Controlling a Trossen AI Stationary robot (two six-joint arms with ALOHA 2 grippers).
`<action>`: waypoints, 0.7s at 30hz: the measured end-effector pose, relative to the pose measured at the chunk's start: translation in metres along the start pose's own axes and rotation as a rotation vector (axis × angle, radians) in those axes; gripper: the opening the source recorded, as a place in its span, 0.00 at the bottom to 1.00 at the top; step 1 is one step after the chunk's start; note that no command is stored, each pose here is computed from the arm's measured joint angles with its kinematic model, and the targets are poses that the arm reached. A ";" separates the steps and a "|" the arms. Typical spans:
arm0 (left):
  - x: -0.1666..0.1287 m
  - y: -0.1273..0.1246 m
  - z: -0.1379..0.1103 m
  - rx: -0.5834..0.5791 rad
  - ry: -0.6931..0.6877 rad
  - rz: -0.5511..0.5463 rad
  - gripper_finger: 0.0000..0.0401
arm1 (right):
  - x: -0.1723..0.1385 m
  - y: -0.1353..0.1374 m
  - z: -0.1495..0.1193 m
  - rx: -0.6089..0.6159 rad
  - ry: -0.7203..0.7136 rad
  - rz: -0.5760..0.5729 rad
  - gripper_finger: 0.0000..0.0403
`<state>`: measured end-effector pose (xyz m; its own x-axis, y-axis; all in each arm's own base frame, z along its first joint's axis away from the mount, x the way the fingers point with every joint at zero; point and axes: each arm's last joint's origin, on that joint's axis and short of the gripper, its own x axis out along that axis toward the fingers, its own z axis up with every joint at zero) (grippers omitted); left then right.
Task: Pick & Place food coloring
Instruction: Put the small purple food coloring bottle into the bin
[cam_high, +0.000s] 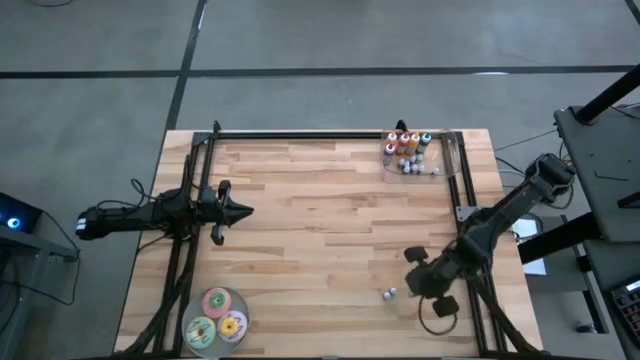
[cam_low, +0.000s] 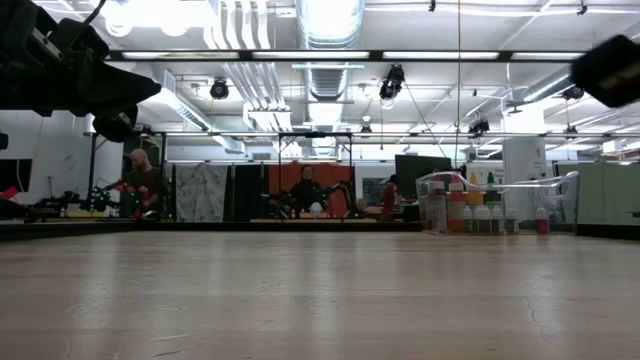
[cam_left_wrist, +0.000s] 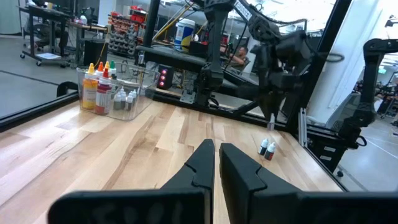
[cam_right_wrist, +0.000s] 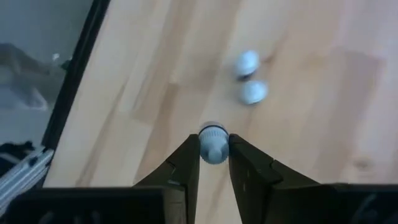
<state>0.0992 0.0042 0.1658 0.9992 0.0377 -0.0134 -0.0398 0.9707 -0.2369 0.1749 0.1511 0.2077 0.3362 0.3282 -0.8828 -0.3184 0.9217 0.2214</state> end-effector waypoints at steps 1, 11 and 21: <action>0.000 0.000 0.000 0.000 0.000 0.000 0.00 | -0.005 -0.004 0.003 0.005 -0.005 -0.010 0.17; 0.000 0.000 0.000 0.000 0.000 0.000 0.00 | -0.054 -0.058 0.028 0.052 0.060 -0.161 0.17; 0.000 0.000 0.000 0.000 0.000 0.000 0.00 | -0.096 -0.116 0.048 0.143 -0.030 -0.277 0.17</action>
<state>0.0992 0.0042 0.1658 0.9992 0.0374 -0.0135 -0.0395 0.9707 -0.2369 0.2218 0.0226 0.2863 0.4193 0.0648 -0.9055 -0.0836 0.9960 0.0326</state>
